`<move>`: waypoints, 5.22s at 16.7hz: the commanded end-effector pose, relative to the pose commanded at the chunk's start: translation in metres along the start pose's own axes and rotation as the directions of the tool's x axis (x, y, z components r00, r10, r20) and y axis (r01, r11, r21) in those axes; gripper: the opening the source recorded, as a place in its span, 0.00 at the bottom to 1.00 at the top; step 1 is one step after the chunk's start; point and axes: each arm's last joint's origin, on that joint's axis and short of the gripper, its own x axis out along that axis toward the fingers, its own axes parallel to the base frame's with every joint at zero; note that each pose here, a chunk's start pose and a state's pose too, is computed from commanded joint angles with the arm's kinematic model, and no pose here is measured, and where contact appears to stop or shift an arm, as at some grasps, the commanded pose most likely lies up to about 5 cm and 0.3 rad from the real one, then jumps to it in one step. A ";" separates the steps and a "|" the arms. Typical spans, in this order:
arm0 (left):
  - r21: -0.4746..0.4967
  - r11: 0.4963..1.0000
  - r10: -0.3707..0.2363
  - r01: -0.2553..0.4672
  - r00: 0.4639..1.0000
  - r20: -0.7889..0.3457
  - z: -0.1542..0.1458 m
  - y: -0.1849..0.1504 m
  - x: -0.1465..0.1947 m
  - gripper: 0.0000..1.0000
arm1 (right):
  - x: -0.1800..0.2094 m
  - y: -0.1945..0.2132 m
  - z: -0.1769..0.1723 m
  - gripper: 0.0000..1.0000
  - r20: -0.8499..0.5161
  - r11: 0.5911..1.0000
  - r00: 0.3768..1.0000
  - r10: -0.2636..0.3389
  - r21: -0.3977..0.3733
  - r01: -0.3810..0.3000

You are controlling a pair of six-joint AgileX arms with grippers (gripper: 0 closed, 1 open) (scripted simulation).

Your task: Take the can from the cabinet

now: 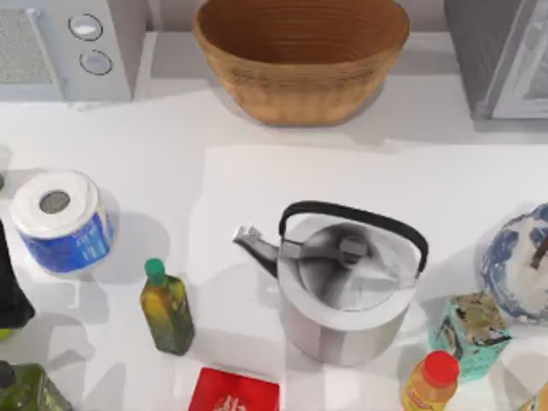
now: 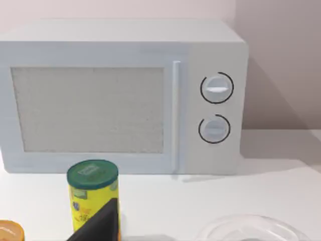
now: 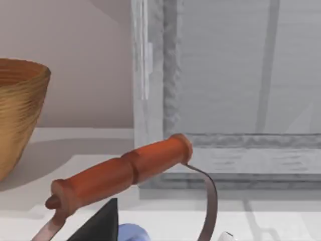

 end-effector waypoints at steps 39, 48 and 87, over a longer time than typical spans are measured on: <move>0.000 1.000 0.000 0.000 1.000 0.000 0.000 0.000 0.000 1.00 | 0.176 0.046 0.340 1.00 0.009 1.000 1.000 -0.006 0.002 0.006; 0.000 1.000 0.000 0.000 1.000 0.000 0.000 0.000 0.000 1.00 | 0.207 0.043 0.324 1.00 0.011 1.000 1.000 -0.009 0.001 0.009; 0.000 1.000 0.000 0.000 1.000 0.000 0.000 0.000 0.000 1.00 | 0.224 0.052 0.341 0.00 -0.014 1.000 1.000 0.011 -0.002 -0.011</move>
